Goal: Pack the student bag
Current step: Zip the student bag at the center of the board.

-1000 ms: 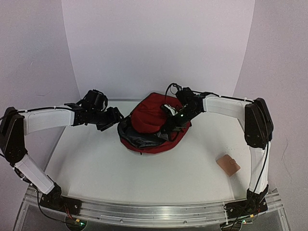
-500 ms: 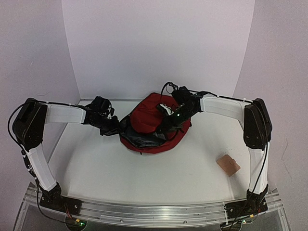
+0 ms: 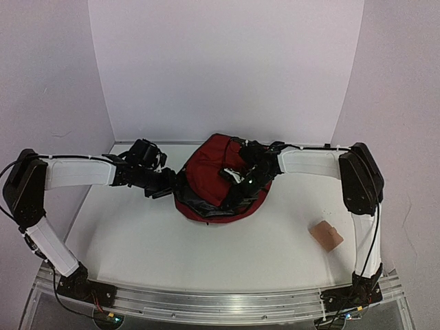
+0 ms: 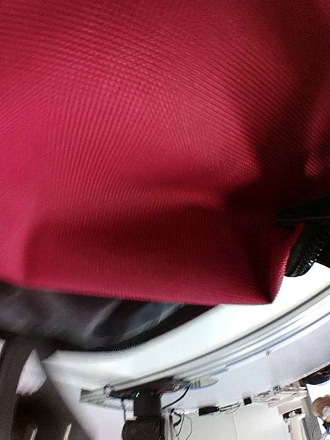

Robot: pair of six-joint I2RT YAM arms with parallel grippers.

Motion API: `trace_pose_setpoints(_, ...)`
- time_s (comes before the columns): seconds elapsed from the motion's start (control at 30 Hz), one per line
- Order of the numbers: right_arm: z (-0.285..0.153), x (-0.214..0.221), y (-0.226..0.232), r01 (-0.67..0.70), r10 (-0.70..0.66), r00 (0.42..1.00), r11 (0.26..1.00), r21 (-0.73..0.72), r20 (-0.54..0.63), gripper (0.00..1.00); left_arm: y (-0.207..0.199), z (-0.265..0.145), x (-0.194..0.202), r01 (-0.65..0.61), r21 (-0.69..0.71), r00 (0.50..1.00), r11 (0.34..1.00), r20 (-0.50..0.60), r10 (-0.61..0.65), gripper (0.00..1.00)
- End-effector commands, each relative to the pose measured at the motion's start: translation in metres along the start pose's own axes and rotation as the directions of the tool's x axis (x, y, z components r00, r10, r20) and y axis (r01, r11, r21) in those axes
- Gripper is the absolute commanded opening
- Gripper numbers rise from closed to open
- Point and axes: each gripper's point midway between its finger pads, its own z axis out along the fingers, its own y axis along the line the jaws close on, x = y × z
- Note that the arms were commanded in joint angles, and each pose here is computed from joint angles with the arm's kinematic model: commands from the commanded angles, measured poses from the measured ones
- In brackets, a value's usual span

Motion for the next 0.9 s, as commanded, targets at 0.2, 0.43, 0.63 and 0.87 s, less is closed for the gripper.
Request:
trace_pose_setpoints(0.2, 0.004, 0.001, 0.005, 0.029, -0.029, 1.000, 0.999, -0.016, -0.001, 0.00, -0.021, -0.053, -0.056, -0.304, -0.199, 0.941, 0.932, 0.088, 0.326, 0.61)
trace_pose_setpoints(0.43, 0.003, 0.001, 0.007, 0.028, -0.028, 1.000, 0.999, -0.020, 0.000, 0.00, -0.044, -0.032, -0.053, -0.348, -0.135, 0.935, 0.928, 0.015, 0.353, 0.34)
trace_pose_setpoints(0.63, 0.001, -0.001, 0.010, 0.030, -0.030, 1.000, 0.999, -0.028, 0.006, 0.00, -0.029, -0.001, -0.052, -0.303, -0.186, 0.953, 0.935, -0.035, 0.302, 0.33)
trace_pose_setpoints(0.87, 0.001, 0.001, 0.011, 0.027, -0.027, 1.000, 0.999, -0.037, 0.004, 0.00, -0.008, 0.022, -0.065, -0.274, -0.312, 0.960, 0.910, -0.031, 0.278, 0.36)
